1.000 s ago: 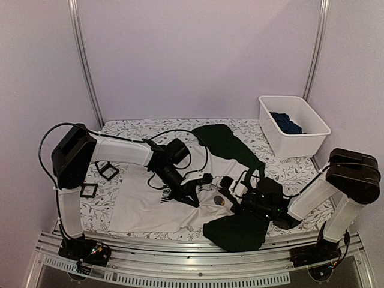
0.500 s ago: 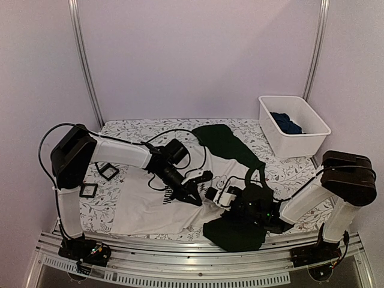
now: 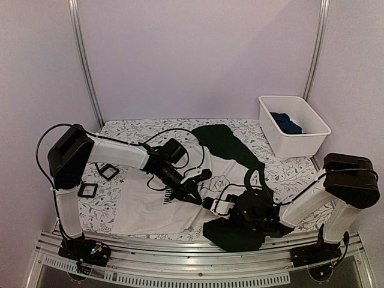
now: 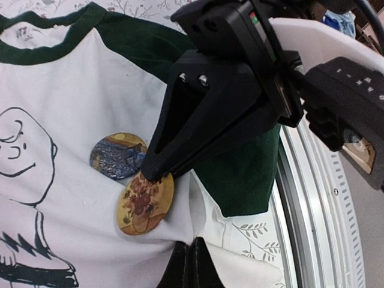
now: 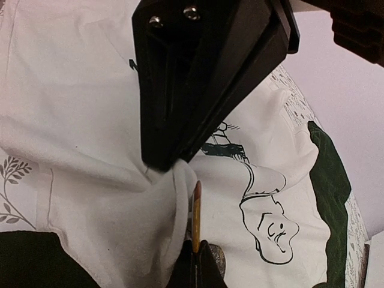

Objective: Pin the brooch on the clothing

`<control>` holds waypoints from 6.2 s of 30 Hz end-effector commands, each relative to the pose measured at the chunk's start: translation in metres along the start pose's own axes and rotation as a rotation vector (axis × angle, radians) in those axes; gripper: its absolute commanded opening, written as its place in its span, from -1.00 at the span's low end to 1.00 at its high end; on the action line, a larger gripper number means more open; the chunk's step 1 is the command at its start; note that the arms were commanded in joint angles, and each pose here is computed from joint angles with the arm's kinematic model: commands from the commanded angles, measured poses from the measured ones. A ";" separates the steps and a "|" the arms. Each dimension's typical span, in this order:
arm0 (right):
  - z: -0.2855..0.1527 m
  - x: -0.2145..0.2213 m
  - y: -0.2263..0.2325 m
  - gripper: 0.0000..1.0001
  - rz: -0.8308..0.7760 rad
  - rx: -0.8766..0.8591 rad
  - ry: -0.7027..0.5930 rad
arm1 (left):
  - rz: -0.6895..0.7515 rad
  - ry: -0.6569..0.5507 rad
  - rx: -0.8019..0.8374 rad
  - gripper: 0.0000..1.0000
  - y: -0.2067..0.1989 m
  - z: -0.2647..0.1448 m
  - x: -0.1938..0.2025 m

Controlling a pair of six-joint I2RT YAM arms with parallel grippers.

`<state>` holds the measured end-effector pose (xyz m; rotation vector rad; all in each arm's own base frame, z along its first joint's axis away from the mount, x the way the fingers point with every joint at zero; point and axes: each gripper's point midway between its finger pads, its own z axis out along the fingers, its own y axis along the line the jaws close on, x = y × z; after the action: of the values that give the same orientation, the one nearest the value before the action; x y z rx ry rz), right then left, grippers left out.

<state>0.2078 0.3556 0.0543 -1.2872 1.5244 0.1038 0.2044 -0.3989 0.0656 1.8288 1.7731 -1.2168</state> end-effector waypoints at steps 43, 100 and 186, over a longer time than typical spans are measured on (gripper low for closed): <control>0.009 -0.023 0.011 -1.00 0.560 -0.269 -0.089 | 0.201 0.332 0.000 -0.04 -0.032 -0.076 0.004; 0.000 -0.027 0.010 -1.00 0.794 -0.440 -0.076 | 0.472 0.202 -0.340 -1.00 -0.025 0.006 0.049; -0.025 -0.060 0.003 -0.58 0.740 -0.799 -0.231 | 0.017 -0.312 -0.180 -1.00 -0.031 -0.030 -0.021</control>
<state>0.1794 0.3837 0.1099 -1.1624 1.7440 1.4137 0.1800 -0.3824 0.1028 1.5096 1.6573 -1.2353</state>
